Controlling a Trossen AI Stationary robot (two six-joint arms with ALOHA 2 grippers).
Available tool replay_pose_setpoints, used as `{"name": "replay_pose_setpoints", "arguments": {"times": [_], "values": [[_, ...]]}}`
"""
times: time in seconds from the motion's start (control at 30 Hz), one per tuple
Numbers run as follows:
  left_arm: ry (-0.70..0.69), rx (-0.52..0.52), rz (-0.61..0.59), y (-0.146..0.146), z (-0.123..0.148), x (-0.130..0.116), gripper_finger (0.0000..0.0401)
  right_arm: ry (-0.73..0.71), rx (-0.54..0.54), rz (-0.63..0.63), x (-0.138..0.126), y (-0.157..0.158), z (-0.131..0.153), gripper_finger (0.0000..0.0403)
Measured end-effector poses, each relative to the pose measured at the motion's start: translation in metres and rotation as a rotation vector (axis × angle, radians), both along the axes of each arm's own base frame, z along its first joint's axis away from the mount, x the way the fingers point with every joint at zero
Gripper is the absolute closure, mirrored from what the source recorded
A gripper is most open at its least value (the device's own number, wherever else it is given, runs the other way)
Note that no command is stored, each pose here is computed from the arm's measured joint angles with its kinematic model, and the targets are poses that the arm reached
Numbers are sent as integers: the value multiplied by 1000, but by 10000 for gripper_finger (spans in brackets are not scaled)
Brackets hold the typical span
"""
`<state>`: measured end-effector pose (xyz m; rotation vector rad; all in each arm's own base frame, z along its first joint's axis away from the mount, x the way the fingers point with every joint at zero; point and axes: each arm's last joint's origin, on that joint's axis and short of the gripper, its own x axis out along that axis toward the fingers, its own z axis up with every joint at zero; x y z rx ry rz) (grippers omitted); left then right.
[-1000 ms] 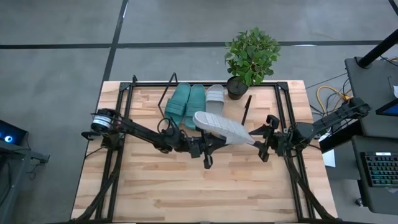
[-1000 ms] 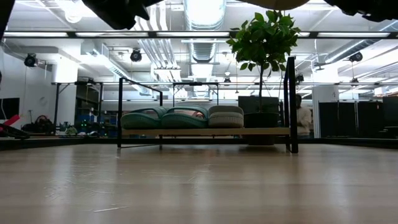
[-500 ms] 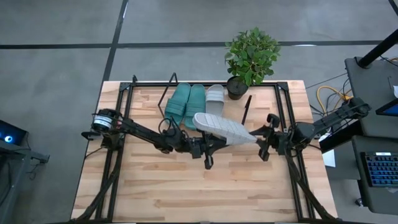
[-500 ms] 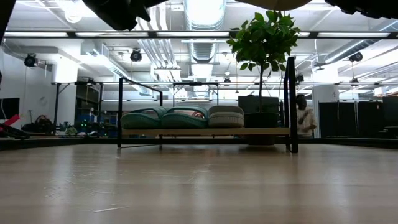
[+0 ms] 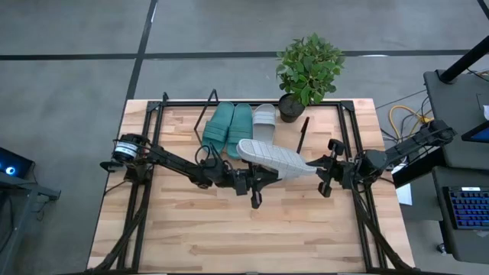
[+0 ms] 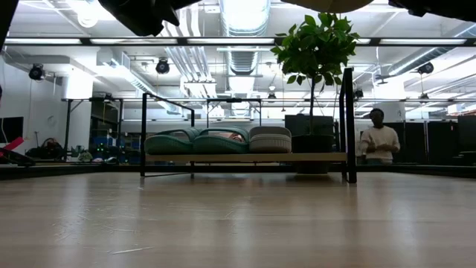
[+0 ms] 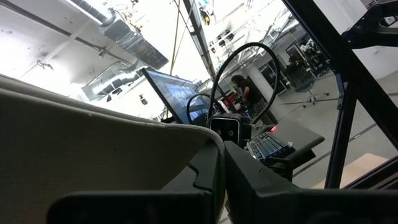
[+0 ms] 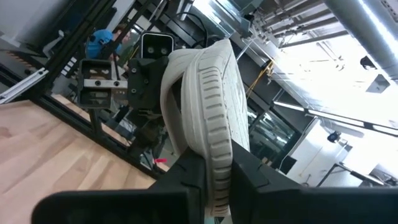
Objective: Pick and place slides into the shelf
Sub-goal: Put the gray slipper on the shelf
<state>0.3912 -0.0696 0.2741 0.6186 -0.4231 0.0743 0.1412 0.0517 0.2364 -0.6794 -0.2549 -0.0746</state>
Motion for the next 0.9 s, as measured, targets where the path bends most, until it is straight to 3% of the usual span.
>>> {"name": "replay_pose_setpoints", "arguments": {"times": [0.13, 0.23, 0.33, 0.43, 0.63, 0.77, 0.9], "values": [[4, 32, 13, 0, -1, 0, 387, -1, 2, 0, 0, 0, 0, 377], [24, 174, 79, -2, -5, 0, 352, -6, 14, 5, 0, 0, 1, 377], [44, 321, 221, -11, -6, -1, 304, -7, 26, 14, 0, 0, 1, 377], [86, 408, 437, -25, -1, -9, 254, -9, 42, 14, 0, 0, 1, 379], [200, 444, 716, -57, 20, -36, 183, -2, 73, -50, 0, -2, 1, 379], [303, 533, 825, -80, 26, -53, 172, -11, 113, -48, -1, -3, 2, 379], [431, 525, 944, -91, 35, -71, 171, -29, 205, -28, -4, -4, 4, 379]]}}
